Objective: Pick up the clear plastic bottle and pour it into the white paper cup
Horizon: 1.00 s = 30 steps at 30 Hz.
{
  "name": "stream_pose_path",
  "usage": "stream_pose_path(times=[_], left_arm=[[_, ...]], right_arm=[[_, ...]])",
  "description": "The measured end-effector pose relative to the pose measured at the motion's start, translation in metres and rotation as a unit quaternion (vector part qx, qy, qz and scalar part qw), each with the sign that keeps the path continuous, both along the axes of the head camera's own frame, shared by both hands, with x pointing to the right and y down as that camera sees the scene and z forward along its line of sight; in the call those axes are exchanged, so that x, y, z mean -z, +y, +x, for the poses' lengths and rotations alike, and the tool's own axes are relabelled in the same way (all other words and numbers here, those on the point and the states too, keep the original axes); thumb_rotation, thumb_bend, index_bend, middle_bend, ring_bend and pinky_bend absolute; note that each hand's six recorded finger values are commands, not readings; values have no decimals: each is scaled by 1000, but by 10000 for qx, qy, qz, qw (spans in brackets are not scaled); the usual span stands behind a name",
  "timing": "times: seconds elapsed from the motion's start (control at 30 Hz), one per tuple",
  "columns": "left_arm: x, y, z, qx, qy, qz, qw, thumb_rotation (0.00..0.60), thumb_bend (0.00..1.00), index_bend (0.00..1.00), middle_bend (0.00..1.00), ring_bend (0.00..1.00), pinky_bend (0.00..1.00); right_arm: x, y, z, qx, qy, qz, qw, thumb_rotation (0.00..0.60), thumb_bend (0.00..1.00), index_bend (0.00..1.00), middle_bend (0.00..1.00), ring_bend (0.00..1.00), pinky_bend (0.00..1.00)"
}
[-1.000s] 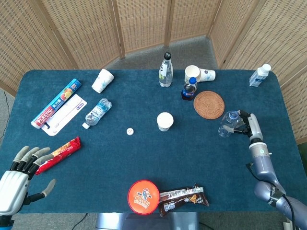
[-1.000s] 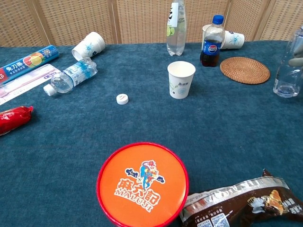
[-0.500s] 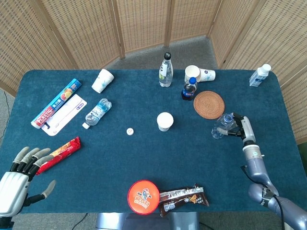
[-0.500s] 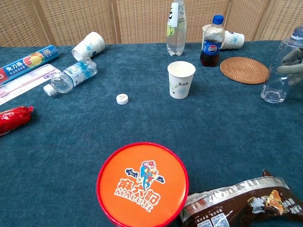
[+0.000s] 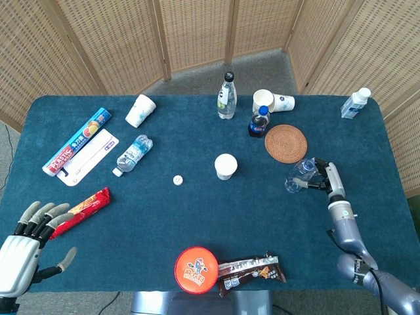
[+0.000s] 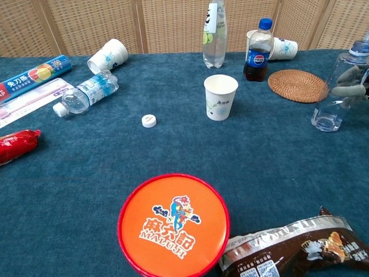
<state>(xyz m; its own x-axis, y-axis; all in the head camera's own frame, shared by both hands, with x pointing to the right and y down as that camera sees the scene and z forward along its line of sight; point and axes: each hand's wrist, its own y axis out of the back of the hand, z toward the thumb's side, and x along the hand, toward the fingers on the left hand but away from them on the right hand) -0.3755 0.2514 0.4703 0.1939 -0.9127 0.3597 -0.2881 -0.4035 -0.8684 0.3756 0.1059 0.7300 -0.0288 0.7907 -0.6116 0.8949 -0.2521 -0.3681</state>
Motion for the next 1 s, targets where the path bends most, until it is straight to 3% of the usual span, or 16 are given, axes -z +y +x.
stream_pose_path(times=[0.33, 1.0], left_arm=[[1, 0, 0, -13, 9, 22, 10000, 494, 384, 217, 191, 140, 45], [3, -1, 2, -47, 60, 54, 10000, 489, 383, 215, 190, 139, 43]], right_arm=[[-2, 8, 0, 38, -158, -39, 9999, 600, 130, 532, 482, 359, 281], [5, 12, 1, 138, -292, 74, 9994, 600, 125, 375, 377, 287, 199]])
